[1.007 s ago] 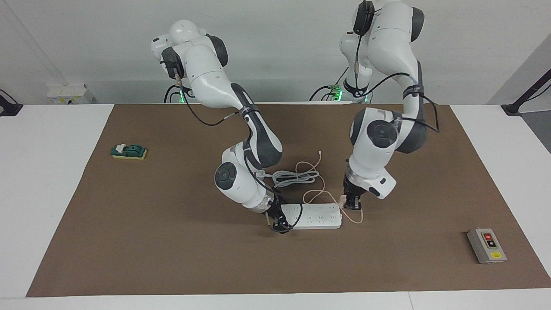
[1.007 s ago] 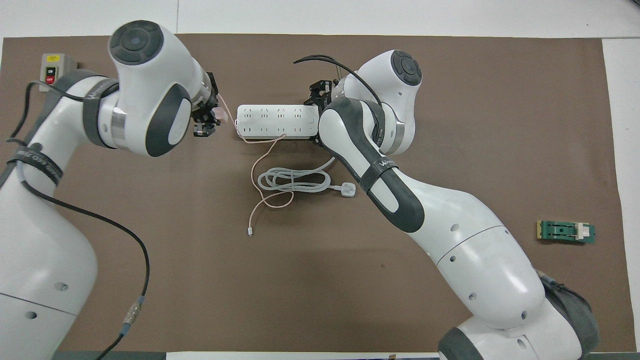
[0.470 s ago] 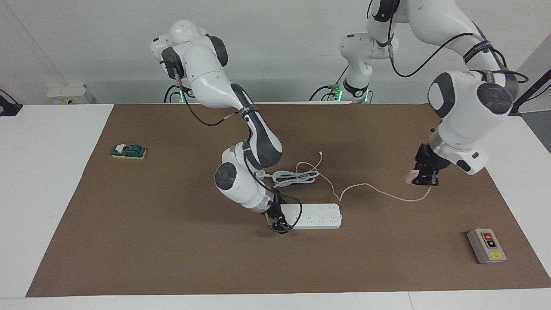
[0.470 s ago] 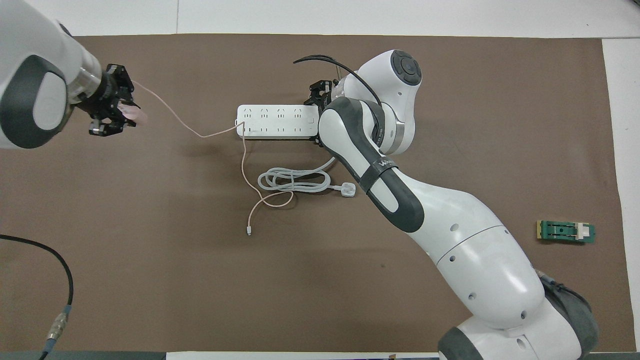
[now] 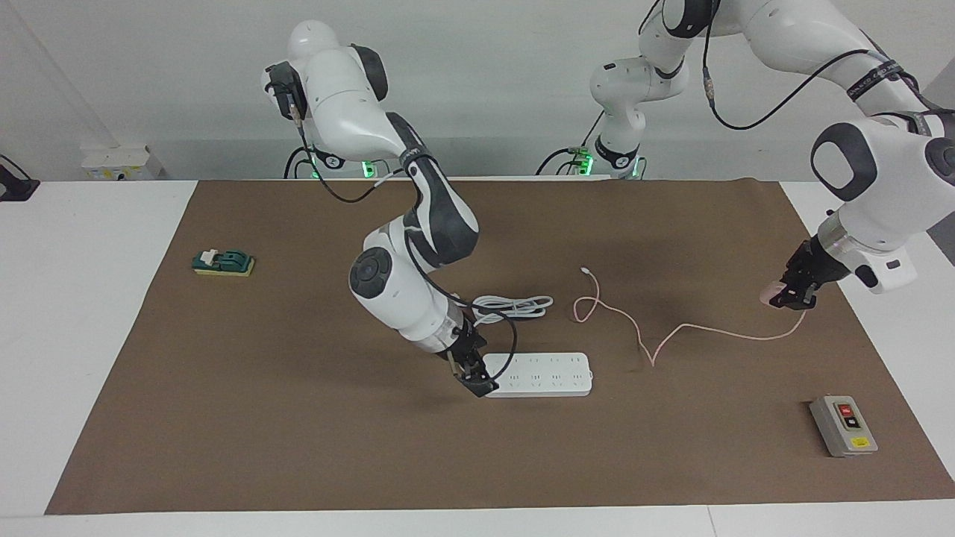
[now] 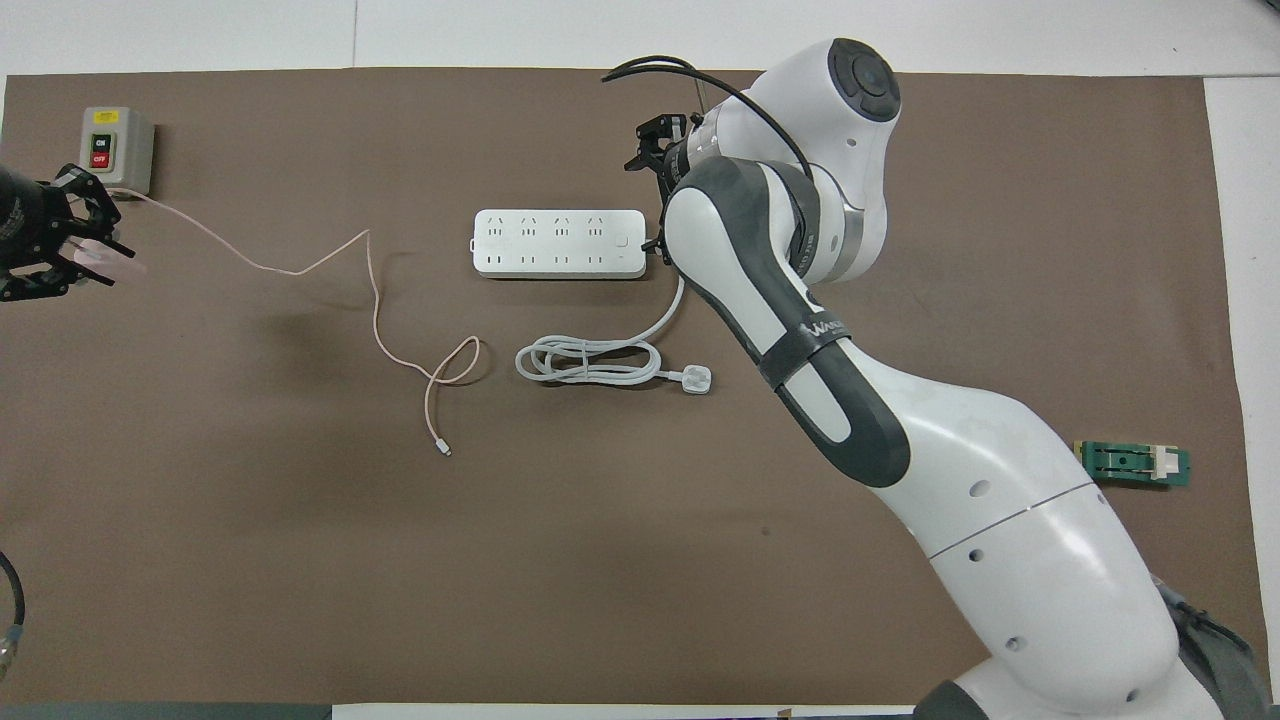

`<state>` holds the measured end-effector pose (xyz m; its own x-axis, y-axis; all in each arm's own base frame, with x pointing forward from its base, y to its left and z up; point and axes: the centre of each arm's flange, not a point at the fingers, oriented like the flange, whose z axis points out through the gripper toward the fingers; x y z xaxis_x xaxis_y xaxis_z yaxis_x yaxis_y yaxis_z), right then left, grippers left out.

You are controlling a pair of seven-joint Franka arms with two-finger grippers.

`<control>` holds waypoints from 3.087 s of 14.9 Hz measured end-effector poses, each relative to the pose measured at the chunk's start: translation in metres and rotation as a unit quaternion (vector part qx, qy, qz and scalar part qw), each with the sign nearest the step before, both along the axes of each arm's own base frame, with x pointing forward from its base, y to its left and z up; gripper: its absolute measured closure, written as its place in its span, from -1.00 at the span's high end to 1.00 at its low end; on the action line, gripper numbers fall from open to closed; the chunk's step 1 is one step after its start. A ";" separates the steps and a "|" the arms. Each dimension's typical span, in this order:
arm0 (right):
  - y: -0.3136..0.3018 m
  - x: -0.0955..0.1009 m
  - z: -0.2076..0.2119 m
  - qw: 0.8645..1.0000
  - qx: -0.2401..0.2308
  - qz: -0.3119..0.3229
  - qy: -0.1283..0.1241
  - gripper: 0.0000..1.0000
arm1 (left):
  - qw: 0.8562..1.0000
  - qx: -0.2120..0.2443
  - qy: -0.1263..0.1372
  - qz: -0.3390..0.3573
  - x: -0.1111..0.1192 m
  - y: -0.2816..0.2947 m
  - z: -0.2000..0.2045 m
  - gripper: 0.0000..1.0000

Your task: Unplug charger and place it aside

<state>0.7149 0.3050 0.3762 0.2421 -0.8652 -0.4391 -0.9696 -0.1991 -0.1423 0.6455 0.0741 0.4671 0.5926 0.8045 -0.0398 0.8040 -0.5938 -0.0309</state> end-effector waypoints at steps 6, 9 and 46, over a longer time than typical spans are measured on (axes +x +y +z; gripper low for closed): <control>-0.072 -0.012 0.083 0.988 -0.054 0.144 -0.027 1.00 | 0.996 -0.002 -0.019 -0.084 -0.007 -0.008 -0.016 -0.38; -0.123 -0.017 0.114 0.963 -0.080 0.250 -0.059 1.00 | 0.995 -0.003 -0.021 -0.101 -0.010 -0.013 -0.019 -0.27; -0.324 -0.159 0.233 0.735 -0.185 0.642 -0.115 1.00 | 0.903 -0.041 0.047 -0.426 -0.108 -0.076 0.101 1.00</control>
<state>0.5562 -0.0190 0.6096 0.9946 0.0907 -0.0502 0.0918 -0.9956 0.0209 0.5376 -0.0022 0.5683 0.9857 0.0507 -0.1608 0.0508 -0.9987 -0.0035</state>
